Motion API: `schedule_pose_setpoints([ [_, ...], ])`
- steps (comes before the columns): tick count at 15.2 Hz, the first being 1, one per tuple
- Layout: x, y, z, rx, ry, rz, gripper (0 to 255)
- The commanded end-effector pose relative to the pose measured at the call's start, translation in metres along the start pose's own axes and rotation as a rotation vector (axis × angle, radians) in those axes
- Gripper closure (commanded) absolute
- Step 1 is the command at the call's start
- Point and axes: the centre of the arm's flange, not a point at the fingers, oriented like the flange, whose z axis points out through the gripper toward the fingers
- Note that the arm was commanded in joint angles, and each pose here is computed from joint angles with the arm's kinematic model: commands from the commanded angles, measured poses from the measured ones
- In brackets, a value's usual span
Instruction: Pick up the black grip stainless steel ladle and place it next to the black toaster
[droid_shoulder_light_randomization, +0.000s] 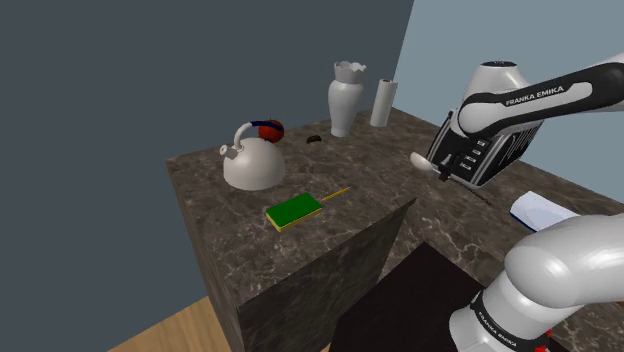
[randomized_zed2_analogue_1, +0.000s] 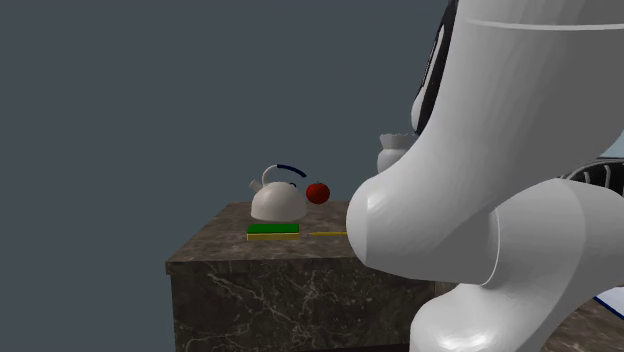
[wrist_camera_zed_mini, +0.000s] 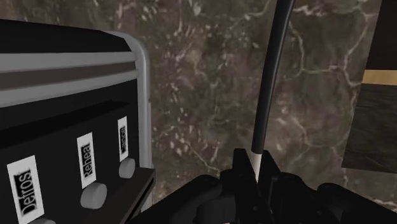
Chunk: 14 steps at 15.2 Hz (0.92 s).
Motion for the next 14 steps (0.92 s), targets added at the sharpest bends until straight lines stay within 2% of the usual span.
schedule_pose_setpoints([
  [1, 0.000, -0.001, 0.010, 0.000, 0.001, 0.000, 255],
  [5, -0.001, -0.004, 0.031, 0.000, 0.001, 0.000, 255],
  [12, -0.001, -0.004, 0.031, 0.000, 0.001, 0.000, 255],
  [13, -0.001, -0.004, 0.031, 0.000, 0.001, 0.000, 0],
  [14, -0.001, -0.004, 0.031, 0.000, 0.001, 0.000, 0],
])
